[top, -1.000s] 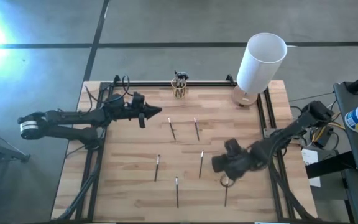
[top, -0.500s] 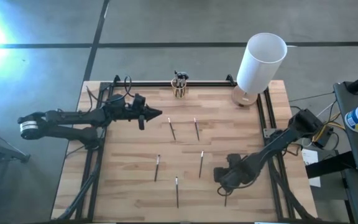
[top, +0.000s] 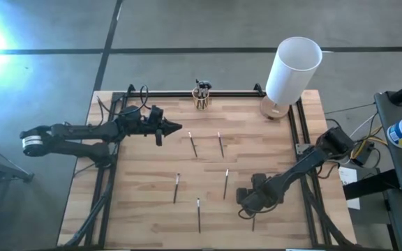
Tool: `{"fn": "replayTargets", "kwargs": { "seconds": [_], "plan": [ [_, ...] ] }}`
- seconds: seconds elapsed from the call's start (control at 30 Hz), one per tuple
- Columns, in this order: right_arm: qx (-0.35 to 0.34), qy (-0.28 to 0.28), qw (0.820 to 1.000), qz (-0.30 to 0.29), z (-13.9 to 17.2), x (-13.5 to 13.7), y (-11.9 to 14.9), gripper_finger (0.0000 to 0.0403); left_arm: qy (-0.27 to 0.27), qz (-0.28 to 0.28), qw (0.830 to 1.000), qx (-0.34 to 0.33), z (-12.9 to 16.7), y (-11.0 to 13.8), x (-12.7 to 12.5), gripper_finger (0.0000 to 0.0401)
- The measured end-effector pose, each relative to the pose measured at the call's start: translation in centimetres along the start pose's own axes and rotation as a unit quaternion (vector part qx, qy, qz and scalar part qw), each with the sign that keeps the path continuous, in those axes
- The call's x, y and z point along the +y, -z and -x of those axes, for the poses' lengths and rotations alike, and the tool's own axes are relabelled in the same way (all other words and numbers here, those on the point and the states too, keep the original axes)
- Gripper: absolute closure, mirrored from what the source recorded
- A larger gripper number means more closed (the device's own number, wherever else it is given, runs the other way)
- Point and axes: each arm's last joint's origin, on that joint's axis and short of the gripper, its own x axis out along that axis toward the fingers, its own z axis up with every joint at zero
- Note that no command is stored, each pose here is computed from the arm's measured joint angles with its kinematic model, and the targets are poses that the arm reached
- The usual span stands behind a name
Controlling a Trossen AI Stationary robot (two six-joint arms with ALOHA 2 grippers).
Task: Put items in baskets/containers
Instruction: Put the black eyeshadow brush into the yellow pen holder
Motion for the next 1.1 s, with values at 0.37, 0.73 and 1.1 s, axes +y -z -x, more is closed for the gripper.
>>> {"fn": "replayTargets", "kwargs": {
  "seconds": [0.37,0.73,1.1],
  "plan": [
    [-0.001,-0.004,1.000,0.013,-0.3,0.2,0.1,0.0390,-0.001,0.000,1.000,0.002,0.0,0.0,0.0,0.0401],
    [-0.037,-0.066,0.995,0.064,3.3,0.0,-1.6,0.0395,-0.006,0.000,1.000,-0.001,0.0,0.0,0.0,0.0401],
    [-0.157,-0.161,0.947,0.230,6.4,-2.3,-8.6,0.0395,-0.009,0.019,1.000,-0.010,-0.1,0.0,-0.1,0.0401]
  ]
}}
